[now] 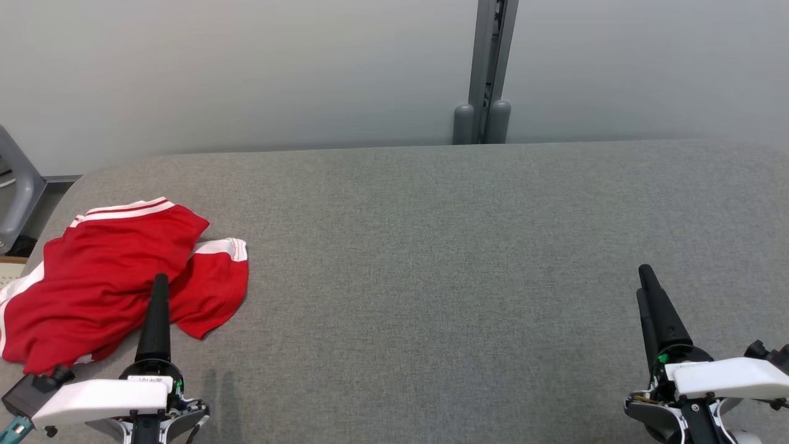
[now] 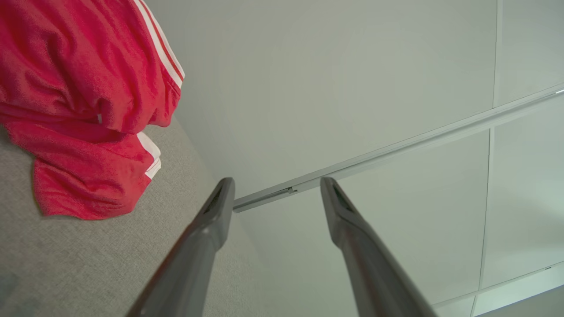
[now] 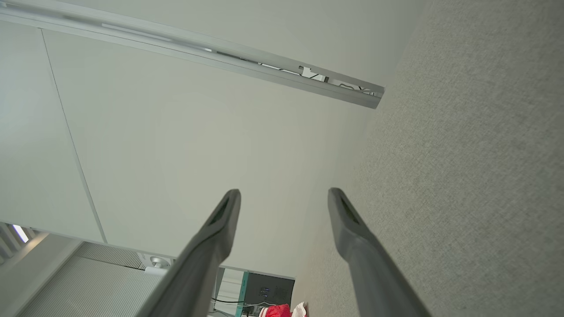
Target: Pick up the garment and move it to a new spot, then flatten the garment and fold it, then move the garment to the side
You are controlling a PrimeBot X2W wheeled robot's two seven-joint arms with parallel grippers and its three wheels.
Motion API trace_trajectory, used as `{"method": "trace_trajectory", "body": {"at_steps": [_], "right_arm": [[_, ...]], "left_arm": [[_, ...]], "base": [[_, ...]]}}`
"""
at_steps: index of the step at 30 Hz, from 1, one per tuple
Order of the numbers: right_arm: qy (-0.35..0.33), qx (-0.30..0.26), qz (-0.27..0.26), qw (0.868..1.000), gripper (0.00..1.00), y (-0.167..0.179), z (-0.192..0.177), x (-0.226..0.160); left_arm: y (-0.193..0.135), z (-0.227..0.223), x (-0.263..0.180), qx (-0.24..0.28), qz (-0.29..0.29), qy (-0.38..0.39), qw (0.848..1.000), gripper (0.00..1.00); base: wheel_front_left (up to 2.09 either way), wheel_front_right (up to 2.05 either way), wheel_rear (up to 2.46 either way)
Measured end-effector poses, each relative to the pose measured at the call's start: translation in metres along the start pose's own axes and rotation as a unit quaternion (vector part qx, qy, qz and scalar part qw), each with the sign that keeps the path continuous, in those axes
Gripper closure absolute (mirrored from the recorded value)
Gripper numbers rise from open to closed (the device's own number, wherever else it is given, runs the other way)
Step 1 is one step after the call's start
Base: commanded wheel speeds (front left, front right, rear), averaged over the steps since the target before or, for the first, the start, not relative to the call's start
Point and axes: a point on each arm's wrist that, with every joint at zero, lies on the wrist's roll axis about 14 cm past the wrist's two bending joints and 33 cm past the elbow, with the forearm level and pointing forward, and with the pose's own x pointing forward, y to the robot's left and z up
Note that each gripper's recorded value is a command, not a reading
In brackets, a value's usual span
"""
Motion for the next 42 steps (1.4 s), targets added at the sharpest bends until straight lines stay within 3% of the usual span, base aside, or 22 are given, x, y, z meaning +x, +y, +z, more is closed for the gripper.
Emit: {"method": "trace_trajectory", "body": {"at_steps": [9,18,30,42], "right_arm": [[0.004,-0.068,0.023,0.997,0.0,0.014,-0.007,0.003],[0.016,-0.16,0.043,0.986,0.0,0.022,-0.018,0.003],[0.023,-0.281,0.065,0.957,0.0,0.029,-0.027,0.002],[0.018,-0.388,0.069,0.919,0.0,0.025,-0.024,0.002]], "left_arm": [[-0.006,0.002,0.0,0.078,-0.011,-0.008,0.997,0.0],[-0.008,0.0,-0.001,0.178,-0.018,-0.007,0.984,0.0],[-0.006,-0.005,-0.003,0.283,-0.022,-0.002,0.959,0.0],[-0.002,-0.004,-0.004,0.386,-0.022,-0.004,0.922,0.0]], "base": [[0.0,0.0,0.0],[0.0,0.0,0.0],[0.0,0.0,0.0],[0.0,0.0,0.0]]}}
